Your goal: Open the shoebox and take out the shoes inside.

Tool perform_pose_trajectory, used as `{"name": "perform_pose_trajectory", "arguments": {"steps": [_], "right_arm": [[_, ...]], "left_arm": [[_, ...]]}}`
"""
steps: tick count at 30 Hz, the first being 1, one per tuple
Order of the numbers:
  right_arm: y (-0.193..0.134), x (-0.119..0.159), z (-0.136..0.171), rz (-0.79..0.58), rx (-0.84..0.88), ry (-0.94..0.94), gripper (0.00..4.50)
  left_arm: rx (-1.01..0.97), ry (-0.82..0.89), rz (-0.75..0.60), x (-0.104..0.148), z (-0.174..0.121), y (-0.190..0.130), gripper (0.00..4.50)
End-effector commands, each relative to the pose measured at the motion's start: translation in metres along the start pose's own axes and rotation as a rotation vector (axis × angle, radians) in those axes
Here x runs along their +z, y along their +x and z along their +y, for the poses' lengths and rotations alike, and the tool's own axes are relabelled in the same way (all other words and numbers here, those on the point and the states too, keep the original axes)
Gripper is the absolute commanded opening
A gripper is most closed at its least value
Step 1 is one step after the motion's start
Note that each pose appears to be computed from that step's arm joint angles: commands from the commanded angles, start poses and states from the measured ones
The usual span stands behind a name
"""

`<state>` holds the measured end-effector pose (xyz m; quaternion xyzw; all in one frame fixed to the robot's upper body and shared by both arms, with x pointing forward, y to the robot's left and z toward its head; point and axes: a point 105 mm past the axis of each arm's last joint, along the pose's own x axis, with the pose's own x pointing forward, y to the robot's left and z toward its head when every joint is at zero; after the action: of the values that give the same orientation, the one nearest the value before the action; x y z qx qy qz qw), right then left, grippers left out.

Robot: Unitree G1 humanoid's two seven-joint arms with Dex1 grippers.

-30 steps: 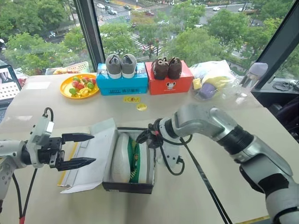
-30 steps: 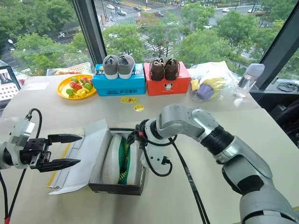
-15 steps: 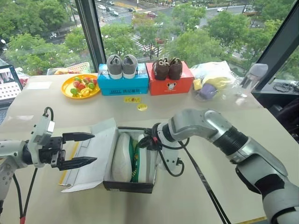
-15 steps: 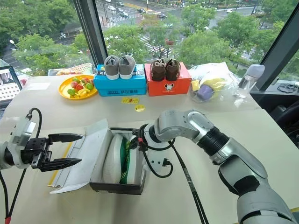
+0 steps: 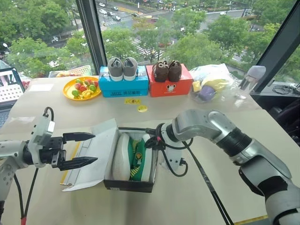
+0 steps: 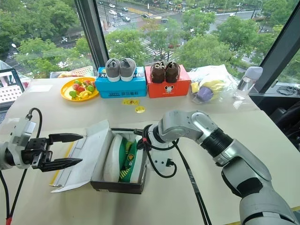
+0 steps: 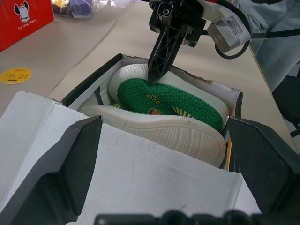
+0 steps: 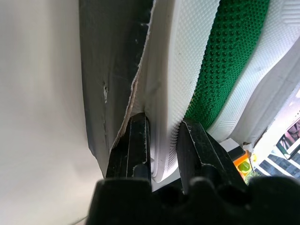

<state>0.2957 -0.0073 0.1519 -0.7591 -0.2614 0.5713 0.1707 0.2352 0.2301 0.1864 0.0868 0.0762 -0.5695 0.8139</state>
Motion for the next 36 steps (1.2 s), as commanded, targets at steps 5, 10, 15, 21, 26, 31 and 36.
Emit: {"name": "perform_pose_trajectory", "arguments": {"steps": [5, 10, 15, 21, 26, 31, 36], "right_arm": [[-0.03, -0.011, -0.022, 0.091, -0.129, -0.022, 0.46], [-0.04, -0.014, -0.026, 0.139, -0.162, -0.04, 0.46], [-0.05, -0.016, -0.021, 0.188, -0.162, -0.079, 0.46], [-0.057, -0.026, -0.027, 0.23, -0.229, -0.039, 0.46], [-0.062, -0.032, -0.023, 0.235, -0.251, 0.031, 0.46], [-0.07, -0.03, -0.038, 0.179, -0.406, 0.116, 0.46], [-0.074, -0.025, -0.039, 0.145, -0.498, 0.148, 0.46]], "left_arm": [[-0.005, 0.04, -0.013, 0.003, 0.004, 0.002, 4.5], [-0.008, 0.04, -0.014, 0.002, 0.006, 0.002, 4.5], [-0.013, 0.04, -0.013, 0.002, 0.006, 0.002, 4.5], [-0.017, 0.039, -0.009, 0.002, 0.006, 0.002, 4.5], [-0.017, 0.039, -0.005, 0.002, 0.006, 0.001, 4.5], [-0.018, 0.042, -0.002, 0.003, 0.005, 0.002, 4.5], [-0.018, 0.044, 0.002, 0.004, 0.006, 0.002, 4.5]]}}
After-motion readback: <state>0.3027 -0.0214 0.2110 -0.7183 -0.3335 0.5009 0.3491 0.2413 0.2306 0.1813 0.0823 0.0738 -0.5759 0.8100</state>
